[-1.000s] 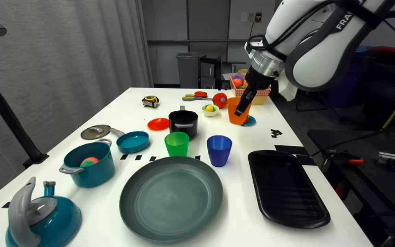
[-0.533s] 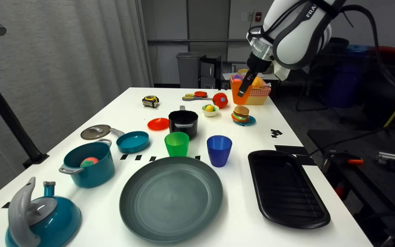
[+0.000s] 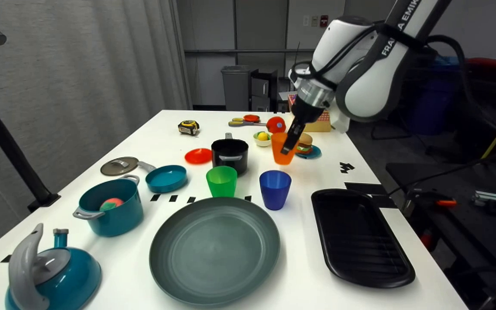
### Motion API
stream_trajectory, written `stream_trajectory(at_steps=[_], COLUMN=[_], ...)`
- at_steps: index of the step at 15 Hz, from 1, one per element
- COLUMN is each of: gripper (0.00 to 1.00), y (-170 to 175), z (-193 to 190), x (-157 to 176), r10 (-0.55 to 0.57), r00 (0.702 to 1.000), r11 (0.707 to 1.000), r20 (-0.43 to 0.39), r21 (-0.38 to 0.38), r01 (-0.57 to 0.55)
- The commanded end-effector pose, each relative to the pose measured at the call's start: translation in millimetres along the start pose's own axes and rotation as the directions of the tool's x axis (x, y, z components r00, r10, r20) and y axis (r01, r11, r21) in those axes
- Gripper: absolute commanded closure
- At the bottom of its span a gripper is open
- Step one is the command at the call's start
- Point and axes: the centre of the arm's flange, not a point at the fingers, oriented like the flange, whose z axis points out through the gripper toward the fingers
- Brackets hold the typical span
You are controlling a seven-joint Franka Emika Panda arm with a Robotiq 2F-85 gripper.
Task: Pick up the fries and put them in the orange cup, then pour them into a pot
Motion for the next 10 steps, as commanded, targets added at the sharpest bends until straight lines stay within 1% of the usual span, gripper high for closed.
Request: stream_trajectory(at_steps=[1, 2, 4, 10], gripper=[0.47, 0.47, 0.47, 0.47], y=[-75.8, -91.0, -102.1, -110.2], z=[41.1, 47.3, 50.5, 46.2], x=[8.0, 7.6, 17.2, 30.6], r10=[-0.033, -0.044, -0.045, -0.062], r00=[0.999, 0.999, 0.998, 0.997], r11=[0.999, 0.998, 0.998, 0.996], r20=[-0.017, -0.014, -0.036, -0.046], r21=[0.027, 0.038, 0.051, 0.058], r01=[0.033, 0.044, 0.046, 0.065])
